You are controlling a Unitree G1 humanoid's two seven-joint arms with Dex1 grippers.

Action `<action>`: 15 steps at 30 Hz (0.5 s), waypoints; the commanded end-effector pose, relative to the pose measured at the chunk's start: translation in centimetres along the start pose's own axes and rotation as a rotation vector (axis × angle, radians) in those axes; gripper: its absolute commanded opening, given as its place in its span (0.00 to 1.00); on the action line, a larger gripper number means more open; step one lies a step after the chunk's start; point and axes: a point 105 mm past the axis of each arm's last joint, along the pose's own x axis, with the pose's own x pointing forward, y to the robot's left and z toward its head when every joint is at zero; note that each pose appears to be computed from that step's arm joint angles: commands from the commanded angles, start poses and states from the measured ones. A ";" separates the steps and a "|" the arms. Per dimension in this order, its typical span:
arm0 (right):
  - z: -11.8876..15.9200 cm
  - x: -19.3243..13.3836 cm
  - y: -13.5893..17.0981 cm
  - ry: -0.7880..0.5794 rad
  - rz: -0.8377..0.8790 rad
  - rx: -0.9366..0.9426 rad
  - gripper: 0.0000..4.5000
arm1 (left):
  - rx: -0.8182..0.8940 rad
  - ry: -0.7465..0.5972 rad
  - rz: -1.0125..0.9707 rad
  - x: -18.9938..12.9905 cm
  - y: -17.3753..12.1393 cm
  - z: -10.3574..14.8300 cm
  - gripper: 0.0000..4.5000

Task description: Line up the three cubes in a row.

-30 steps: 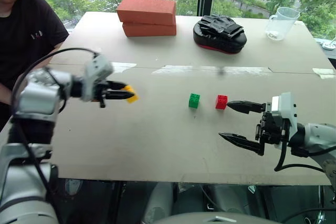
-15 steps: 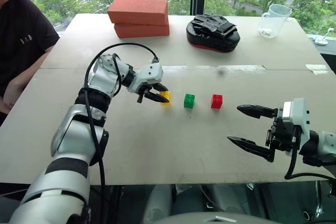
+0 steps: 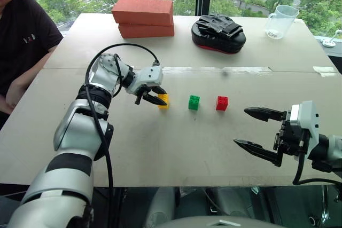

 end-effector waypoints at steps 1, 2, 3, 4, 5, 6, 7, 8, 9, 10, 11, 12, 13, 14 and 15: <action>1.0 -0.2 0.1 -0.013 -0.006 -0.039 1.00 | 0.047 -0.003 0.050 -0.8 0.9 1.0 0.28; 1.0 -0.2 0.1 -0.013 -0.007 -0.039 1.00 | 0.051 0.002 0.054 -0.7 1.0 1.0 0.28; 0.9 -0.2 0.1 -0.011 -0.008 -0.039 1.00 | 0.051 0.003 0.055 -0.7 1.0 1.0 0.28; 0.9 -0.2 0.1 -0.010 -0.008 -0.040 1.00 | 0.051 0.005 0.054 -0.6 1.0 1.0 0.28; 0.9 -0.2 0.0 -0.009 -0.009 -0.041 1.00 | 0.051 0.007 0.053 -0.6 1.0 1.0 0.28; 1.0 -0.2 0.0 -0.009 -0.014 -0.043 1.00 | 0.051 0.004 0.054 -0.6 1.1 1.0 0.28; 1.0 -0.2 -0.1 -0.008 -0.017 -0.045 1.00 | 0.046 -0.006 0.060 -0.5 1.2 1.2 0.28; 1.0 -0.2 -0.1 -0.007 -0.019 -0.047 1.00 | 0.045 -0.010 0.062 -0.5 1.2 1.3 0.28; 1.0 -0.2 -0.2 -0.006 -0.020 -0.047 1.00 | 0.046 -0.011 0.062 -0.5 1.3 1.4 0.28; 1.0 -0.2 -0.2 -0.005 -0.021 -0.048 1.00 | 0.046 -0.012 0.060 -0.4 1.3 1.4 0.28; 0.9 -0.2 -0.2 -0.004 -0.022 -0.048 1.00 | 0.044 -0.013 0.057 -0.4 1.2 1.4 0.39; 0.9 -0.2 -0.2 -0.003 -0.022 -0.048 1.00 | 0.046 -0.005 0.049 -0.3 1.1 1.3 0.39; 0.9 -0.2 -0.2 -0.002 -0.023 -0.047 1.00 | 0.055 0.003 0.050 -0.3 1.1 1.2 0.54; 0.9 -0.2 -0.2 -0.002 -0.024 -0.047 1.00 | 0.056 -0.001 0.054 -0.2 1.2 1.2 0.59; 0.9 -0.2 -0.2 -0.001 -0.025 -0.046 1.00 | 0.055 -0.005 0.057 -0.2 1.2 1.3 0.69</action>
